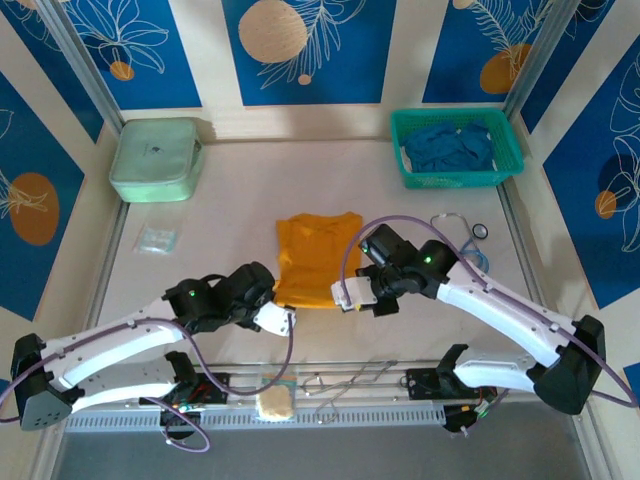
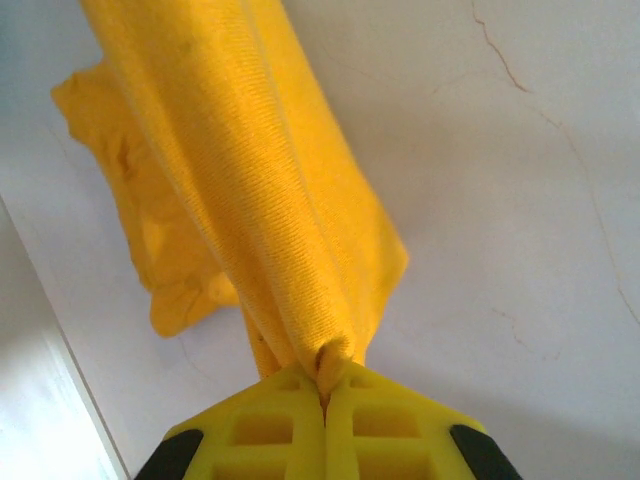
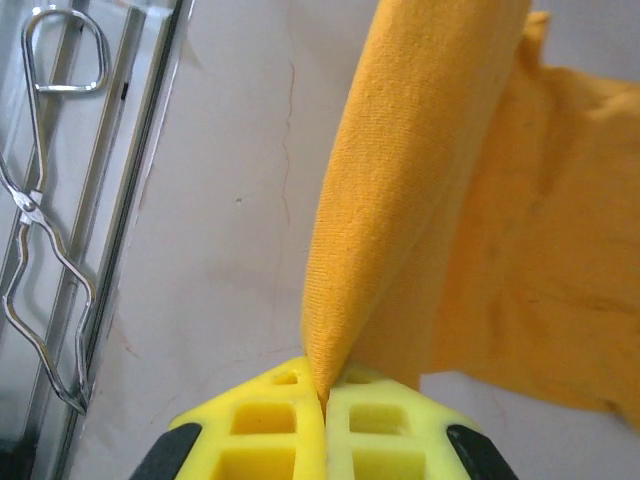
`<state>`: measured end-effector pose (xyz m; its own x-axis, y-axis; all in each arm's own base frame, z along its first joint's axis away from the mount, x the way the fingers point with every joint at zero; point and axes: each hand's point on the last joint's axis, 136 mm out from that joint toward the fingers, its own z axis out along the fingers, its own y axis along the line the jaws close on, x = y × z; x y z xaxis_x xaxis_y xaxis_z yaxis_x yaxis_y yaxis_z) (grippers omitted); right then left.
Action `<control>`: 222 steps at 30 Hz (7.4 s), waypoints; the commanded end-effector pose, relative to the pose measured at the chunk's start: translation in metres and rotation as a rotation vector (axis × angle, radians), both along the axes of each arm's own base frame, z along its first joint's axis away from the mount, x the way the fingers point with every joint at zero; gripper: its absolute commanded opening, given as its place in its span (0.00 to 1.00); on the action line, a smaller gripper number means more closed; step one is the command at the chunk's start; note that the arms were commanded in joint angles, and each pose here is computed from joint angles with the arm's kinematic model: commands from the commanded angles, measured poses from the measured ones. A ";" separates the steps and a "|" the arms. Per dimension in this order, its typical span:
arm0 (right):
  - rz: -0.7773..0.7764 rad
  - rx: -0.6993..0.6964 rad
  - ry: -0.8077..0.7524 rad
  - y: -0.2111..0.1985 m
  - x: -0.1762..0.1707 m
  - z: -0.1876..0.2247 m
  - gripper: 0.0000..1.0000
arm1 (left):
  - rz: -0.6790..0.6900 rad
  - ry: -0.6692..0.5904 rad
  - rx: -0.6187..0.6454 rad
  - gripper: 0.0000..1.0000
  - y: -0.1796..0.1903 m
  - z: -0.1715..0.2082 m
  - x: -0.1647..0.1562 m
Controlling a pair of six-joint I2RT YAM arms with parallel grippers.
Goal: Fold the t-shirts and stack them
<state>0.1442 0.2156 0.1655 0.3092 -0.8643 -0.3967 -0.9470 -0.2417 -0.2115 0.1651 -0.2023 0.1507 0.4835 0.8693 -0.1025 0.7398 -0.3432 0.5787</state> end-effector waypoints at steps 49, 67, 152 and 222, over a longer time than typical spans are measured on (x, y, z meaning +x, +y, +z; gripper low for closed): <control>-0.623 -0.081 -0.097 -0.027 0.291 -0.095 0.25 | 0.297 -0.128 -0.091 0.31 -0.027 -0.065 0.287; -1.408 0.374 0.074 -0.069 0.263 0.080 0.99 | 0.923 -0.484 -0.560 0.86 0.044 0.149 0.296; -1.856 0.277 0.603 -0.028 0.429 -0.156 0.01 | 1.455 0.192 -0.418 0.11 0.000 -0.136 0.429; -1.536 1.080 -0.289 -0.204 0.210 -0.033 0.99 | 1.268 -0.383 -1.297 0.99 0.178 -0.041 0.201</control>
<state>0.3315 0.0013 0.0959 -0.3609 0.0923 -0.9280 -0.0177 0.9942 0.1058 0.3510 -0.0213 0.0748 -0.3031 0.2413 -0.9219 -0.0506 0.9620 0.2684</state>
